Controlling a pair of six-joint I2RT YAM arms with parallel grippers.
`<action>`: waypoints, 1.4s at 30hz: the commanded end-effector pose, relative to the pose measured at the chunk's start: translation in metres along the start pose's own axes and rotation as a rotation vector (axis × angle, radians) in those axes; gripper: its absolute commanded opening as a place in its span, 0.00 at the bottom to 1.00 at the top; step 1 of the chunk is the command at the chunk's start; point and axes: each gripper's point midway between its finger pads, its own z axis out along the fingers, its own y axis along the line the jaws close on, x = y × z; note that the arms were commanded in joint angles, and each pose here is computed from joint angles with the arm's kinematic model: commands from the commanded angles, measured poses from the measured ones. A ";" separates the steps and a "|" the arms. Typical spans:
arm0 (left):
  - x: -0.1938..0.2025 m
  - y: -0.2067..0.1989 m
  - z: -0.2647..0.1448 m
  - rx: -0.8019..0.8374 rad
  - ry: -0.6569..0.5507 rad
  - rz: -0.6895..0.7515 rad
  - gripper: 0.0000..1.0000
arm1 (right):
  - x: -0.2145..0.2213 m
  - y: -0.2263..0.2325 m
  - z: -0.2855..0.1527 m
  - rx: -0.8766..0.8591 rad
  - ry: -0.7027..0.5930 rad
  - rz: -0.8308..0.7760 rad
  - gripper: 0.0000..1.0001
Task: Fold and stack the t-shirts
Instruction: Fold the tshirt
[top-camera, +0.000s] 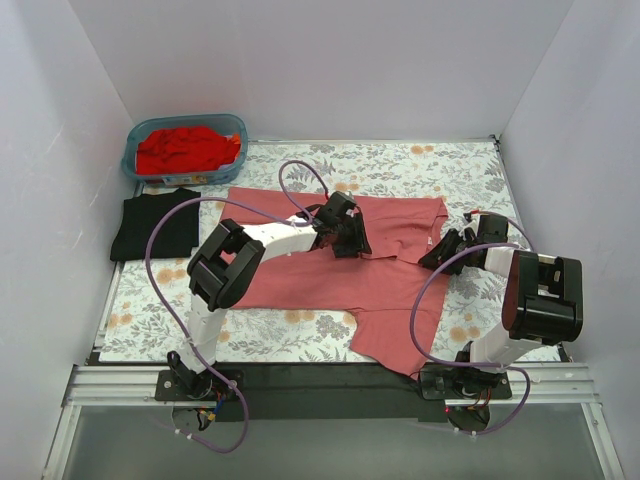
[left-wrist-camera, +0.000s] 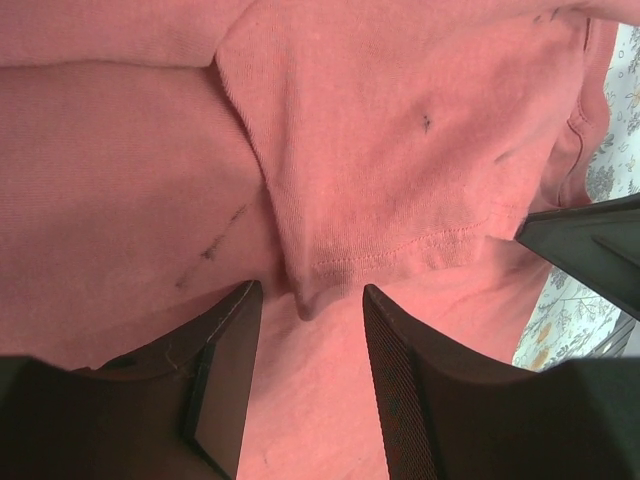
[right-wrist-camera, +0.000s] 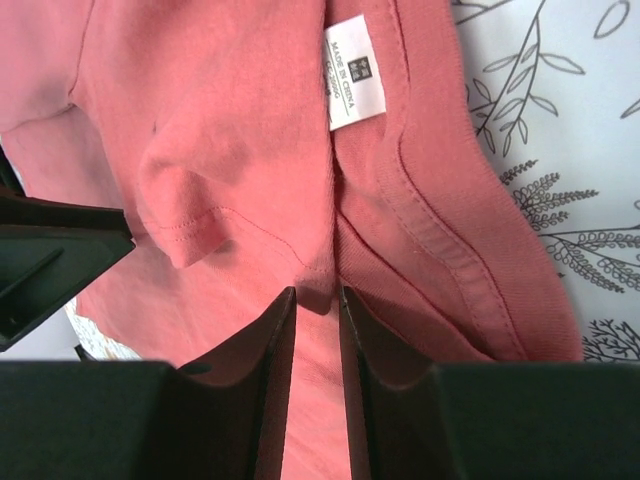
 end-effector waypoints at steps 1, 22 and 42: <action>-0.006 -0.018 -0.003 0.040 -0.012 0.006 0.44 | -0.007 0.005 0.002 -0.040 -0.023 -0.015 0.30; -0.008 -0.025 -0.013 0.040 -0.031 0.008 0.00 | -0.017 0.010 -0.028 -0.001 -0.059 -0.031 0.01; -0.018 -0.028 -0.030 0.000 -0.050 0.033 0.00 | 0.002 0.010 -0.041 0.028 -0.003 -0.019 0.01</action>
